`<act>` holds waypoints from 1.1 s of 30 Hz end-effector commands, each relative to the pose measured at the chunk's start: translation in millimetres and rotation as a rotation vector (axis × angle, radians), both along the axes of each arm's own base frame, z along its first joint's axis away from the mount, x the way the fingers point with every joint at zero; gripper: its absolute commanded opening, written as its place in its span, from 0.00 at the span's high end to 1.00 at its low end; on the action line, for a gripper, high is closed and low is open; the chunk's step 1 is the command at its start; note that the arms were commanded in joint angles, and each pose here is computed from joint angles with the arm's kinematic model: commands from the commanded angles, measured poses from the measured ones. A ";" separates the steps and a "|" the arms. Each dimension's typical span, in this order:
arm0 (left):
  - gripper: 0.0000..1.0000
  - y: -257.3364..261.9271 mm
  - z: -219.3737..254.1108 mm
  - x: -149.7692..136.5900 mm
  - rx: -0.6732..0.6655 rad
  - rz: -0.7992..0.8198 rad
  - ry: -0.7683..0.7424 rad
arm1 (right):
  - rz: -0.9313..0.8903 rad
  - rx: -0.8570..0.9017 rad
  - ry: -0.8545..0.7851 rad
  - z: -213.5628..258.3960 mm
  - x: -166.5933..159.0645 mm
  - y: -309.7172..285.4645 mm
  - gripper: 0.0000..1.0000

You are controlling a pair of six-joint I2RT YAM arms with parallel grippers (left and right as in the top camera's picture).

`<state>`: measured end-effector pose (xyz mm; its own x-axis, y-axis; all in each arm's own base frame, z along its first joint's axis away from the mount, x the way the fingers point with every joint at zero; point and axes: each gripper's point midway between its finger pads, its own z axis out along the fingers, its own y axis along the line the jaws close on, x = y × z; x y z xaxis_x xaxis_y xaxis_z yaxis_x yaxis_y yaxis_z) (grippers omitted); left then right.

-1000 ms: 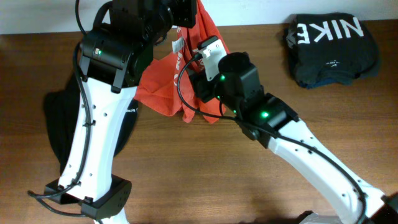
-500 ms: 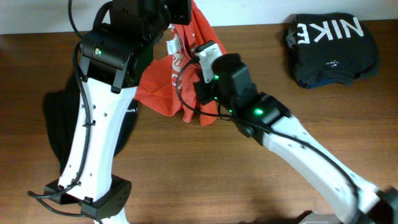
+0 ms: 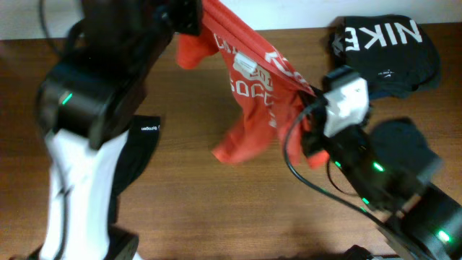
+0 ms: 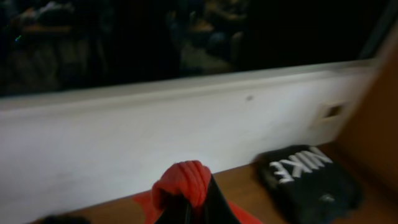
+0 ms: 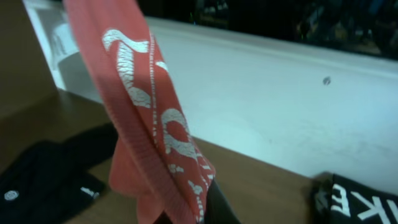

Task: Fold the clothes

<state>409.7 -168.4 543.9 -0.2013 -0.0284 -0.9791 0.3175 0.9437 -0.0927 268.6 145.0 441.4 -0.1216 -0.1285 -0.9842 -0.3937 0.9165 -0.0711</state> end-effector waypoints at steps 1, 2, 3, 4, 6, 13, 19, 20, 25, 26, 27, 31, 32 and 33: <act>0.99 79.1 76.4 -76.3 -0.009 0.181 -0.200 | -0.087 0.062 -0.117 46.9 -47.6 -52.4 0.96; 0.99 85.3 82.0 -96.2 -0.015 0.174 -0.210 | -0.087 0.066 -0.122 52.1 -58.6 -60.1 0.96; 0.99 87.8 84.1 -105.4 -0.018 0.169 -0.214 | -0.085 0.066 -0.121 54.5 -64.5 -63.8 0.96; 0.99 89.0 84.7 -115.7 -0.018 0.154 -0.213 | -0.084 0.066 -0.119 56.1 -68.1 -66.3 0.96; 0.99 86.7 81.7 -138.3 -0.016 0.093 -0.197 | -0.082 0.075 -0.102 58.2 -74.2 -69.7 0.96; 0.99 72.0 40.9 -116.8 0.041 0.053 -0.050 | -0.083 0.007 -0.018 35.9 -57.6 -58.4 0.96; 0.99 56.2 -5.7 -22.2 0.109 0.159 0.049 | -0.159 -0.223 0.020 7.8 13.2 -30.0 0.96; 0.99 59.8 -6.7 -8.4 0.114 0.208 0.036 | -0.175 -0.251 0.003 8.3 25.3 -25.9 0.96; 0.99 74.2 23.8 51.3 0.154 0.419 -0.176 | -0.354 -0.272 -0.219 43.6 119.5 -28.9 0.96; 0.99 73.7 32.4 55.4 0.161 0.427 -0.219 | -0.364 -0.254 -0.264 53.5 128.3 -31.7 0.96; 1.00 72.4 42.0 59.0 0.169 0.431 -0.266 | -0.365 -0.230 -0.309 64.8 136.6 -35.1 0.96; 0.99 73.8 68.0 59.0 0.159 0.448 -0.375 | -0.256 -0.214 -0.398 90.9 150.0 -39.5 0.96; 0.99 74.6 65.9 59.4 0.164 0.448 -0.367 | -0.233 -0.220 -0.399 91.7 152.7 -44.5 0.96; 0.99 73.8 54.7 61.2 0.190 0.440 -0.325 | -0.230 -0.228 -0.387 88.6 154.8 -49.2 0.95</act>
